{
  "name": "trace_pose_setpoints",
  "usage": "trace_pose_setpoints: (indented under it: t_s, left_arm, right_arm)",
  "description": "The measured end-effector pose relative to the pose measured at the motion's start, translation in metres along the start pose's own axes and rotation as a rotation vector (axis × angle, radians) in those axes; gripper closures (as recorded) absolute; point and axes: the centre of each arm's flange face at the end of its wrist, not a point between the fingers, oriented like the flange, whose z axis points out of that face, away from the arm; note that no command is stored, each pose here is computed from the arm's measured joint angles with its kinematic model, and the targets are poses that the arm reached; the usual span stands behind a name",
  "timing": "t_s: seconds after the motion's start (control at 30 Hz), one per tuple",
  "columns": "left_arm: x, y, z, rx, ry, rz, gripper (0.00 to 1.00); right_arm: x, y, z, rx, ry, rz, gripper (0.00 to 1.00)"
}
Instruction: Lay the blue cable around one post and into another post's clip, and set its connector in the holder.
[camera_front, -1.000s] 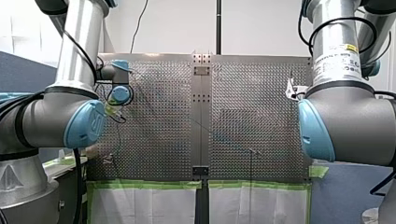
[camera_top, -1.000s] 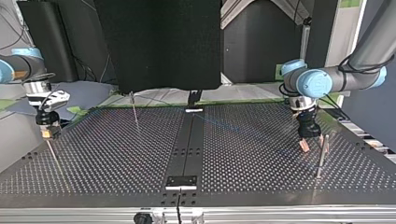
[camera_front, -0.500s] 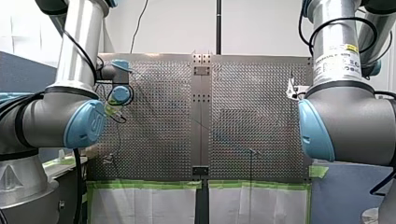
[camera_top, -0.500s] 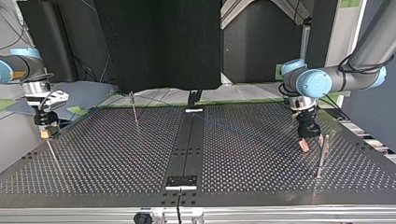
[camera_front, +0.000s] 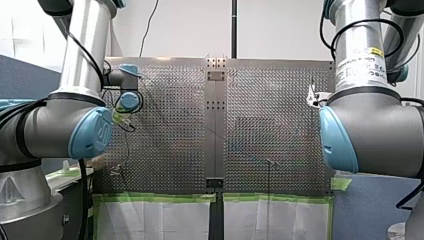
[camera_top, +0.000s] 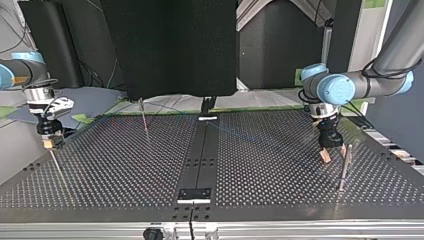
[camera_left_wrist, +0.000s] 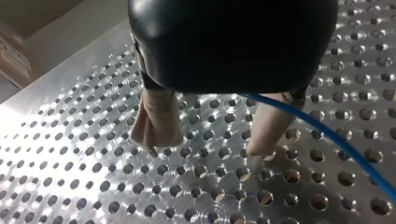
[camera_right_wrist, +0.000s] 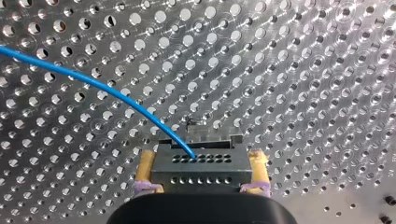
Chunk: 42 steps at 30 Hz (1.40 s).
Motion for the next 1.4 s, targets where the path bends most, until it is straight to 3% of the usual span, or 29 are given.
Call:
trace_pose_setpoints:
  t_s: [0.93,1.07,1.4]
  left_arm:
    - [0.0006,-0.0004,-0.0003,0.001,0.001,0.000,0.00]
    - [0.0006,-0.0005,-0.0003,0.001,0.002,0.000,0.00]
    - [0.0007,-0.0004,-0.0004,0.001,0.002,0.000,0.00]
  right_arm:
    - [0.0002,0.0003,0.0021,0.014,0.010,-0.002,1.00]
    - [0.0022,0.0045,-0.0004,-0.034,0.001,0.008,1.00]
    - [0.0043,0.0041,-0.0007,-0.033,0.003,0.007,1.00]
